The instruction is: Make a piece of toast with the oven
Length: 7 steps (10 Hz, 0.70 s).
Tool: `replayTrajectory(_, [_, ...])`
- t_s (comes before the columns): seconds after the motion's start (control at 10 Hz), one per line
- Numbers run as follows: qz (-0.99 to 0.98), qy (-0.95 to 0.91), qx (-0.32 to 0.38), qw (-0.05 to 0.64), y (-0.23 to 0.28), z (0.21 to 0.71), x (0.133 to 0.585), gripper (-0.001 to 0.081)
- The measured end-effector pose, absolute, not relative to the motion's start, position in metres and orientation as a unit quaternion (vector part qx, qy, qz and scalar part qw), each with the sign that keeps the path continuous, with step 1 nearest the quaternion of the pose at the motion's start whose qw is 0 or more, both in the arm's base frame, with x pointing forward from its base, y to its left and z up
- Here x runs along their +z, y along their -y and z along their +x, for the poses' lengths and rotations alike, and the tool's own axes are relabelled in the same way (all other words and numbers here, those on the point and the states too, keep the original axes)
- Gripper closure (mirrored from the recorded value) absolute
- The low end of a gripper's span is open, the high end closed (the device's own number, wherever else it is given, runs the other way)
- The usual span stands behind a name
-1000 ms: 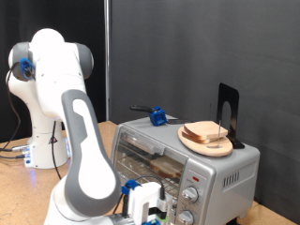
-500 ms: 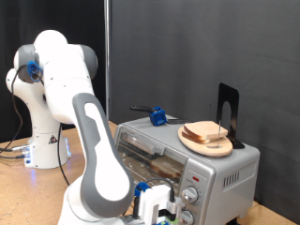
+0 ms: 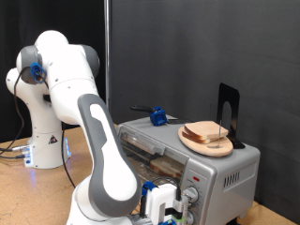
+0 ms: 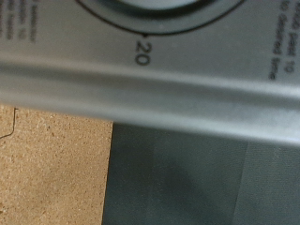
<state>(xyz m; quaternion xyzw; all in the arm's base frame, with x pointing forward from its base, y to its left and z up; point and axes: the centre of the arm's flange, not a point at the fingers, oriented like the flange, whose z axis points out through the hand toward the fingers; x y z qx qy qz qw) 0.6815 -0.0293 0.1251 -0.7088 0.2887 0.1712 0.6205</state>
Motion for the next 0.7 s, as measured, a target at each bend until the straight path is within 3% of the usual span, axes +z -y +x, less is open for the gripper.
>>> replayTrajectory(0.2, [-0.707, -0.287, 0.172, 0.623, 0.0287, 0.6814, 0.1268, -0.0002])
replayTrajectory(0.4, [-0.706, -0.287, 0.174, 0.623, 0.0280, 0.6795, 0.1280, 0.0264])
replayTrajectory(0.5, [-0.704, -0.286, 0.177, 0.626, 0.0278, 0.6785, 0.1297, 0.0264])
replayTrajectory(0.6, [-0.702, -0.283, 0.179, 0.628, 0.0275, 0.6772, 0.1329, 0.0399])
replayTrajectory(0.7, [-0.702, -0.287, 0.177, 0.627, 0.0280, 0.6762, 0.1335, 0.0399])
